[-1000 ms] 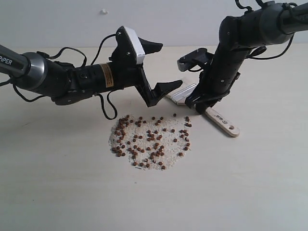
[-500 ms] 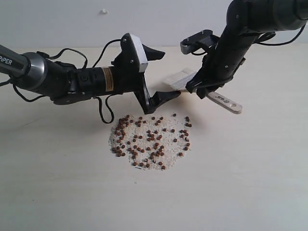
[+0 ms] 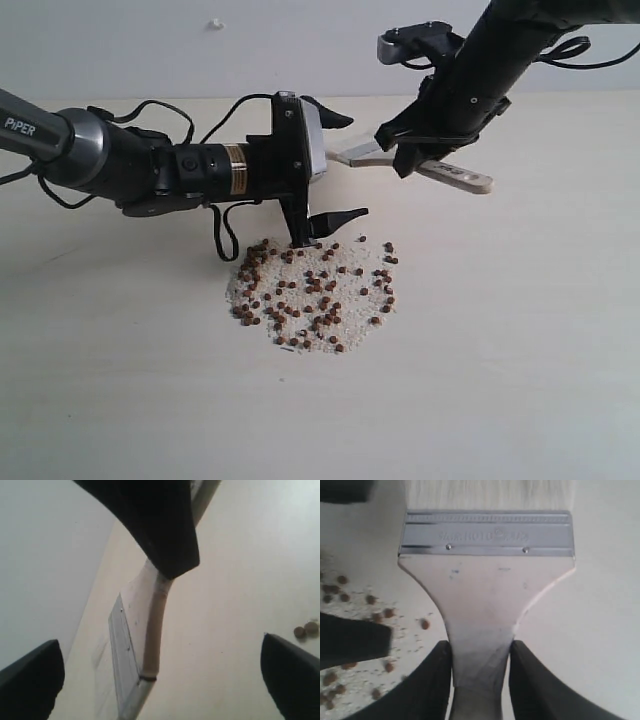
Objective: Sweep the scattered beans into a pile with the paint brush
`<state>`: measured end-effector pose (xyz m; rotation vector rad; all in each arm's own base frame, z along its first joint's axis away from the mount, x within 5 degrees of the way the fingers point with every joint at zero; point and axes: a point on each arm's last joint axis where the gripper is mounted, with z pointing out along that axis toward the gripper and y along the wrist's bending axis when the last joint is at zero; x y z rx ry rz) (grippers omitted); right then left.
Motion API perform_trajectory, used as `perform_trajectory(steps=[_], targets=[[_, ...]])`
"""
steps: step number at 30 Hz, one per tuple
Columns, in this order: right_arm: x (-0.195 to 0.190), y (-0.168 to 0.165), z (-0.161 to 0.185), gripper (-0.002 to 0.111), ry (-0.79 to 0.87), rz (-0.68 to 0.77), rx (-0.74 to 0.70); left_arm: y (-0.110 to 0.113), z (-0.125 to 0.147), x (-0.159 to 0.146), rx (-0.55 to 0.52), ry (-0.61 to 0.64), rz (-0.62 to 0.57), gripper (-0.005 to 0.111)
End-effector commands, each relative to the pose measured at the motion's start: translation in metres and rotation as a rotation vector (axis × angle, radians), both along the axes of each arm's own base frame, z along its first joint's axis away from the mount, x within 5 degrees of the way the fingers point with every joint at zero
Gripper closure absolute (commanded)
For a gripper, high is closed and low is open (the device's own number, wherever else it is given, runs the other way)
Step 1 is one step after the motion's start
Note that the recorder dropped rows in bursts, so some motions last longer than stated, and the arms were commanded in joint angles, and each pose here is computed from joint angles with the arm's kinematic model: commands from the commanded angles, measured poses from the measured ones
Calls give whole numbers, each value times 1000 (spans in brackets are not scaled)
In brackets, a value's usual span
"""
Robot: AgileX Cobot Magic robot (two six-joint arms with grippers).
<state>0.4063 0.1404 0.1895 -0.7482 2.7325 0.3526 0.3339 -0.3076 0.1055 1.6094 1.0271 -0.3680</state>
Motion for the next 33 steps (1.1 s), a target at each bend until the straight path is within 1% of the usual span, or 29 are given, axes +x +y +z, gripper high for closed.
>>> perform_trajectory(steps=[1,5,8,10,11,13,15,16,18,19,20,21,24,26,28,29,31,33], targets=[[-3,7,20,108,43,23,87,-4,8,4,0,-71,42,2],[-5,9,26,108,77,31,114,-5,12,5,-26,-127,40,2],[-7,10,26,108,95,34,123,-6,13,5,-29,-130,41,2],[-8,10,26,108,108,36,127,-6,13,5,-28,-133,39,6],[-9,11,26,108,118,39,130,-6,13,5,-28,-133,39,10],[-10,11,26,108,127,38,137,-7,13,4,-33,-135,33,22],[-10,11,26,108,128,38,139,-8,14,3,-40,-131,30,41],[-10,11,26,108,128,38,139,-8,14,2,-52,-123,27,55],[-9,11,26,108,123,36,139,-8,14,2,-58,-114,25,76],[-9,11,26,108,119,35,140,-8,15,2,-66,-106,26,91],[-9,11,26,108,119,35,140,-8,15,2,-69,-104,25,101],[-9,11,26,108,119,34,140,-8,15,2,-68,-105,25,106],[-8,11,26,108,107,29,141,-8,15,2,-74,-87,30,107],[-5,12,27,101,74,47,140,-8,15,2,-74,-71,38,107],[-1,13,33,86,19,99,138,-8,14,2,-71,-54,42,107],[1,14,39,75,-7,117,141,-8,14,2,-72,-49,44,107],[9,15,56,47,-76,124,153,-8,13,1,-63,-55,33,107],[15,17,74,27,-150,122,167,-8,13,1,-57,-60,23,107]])
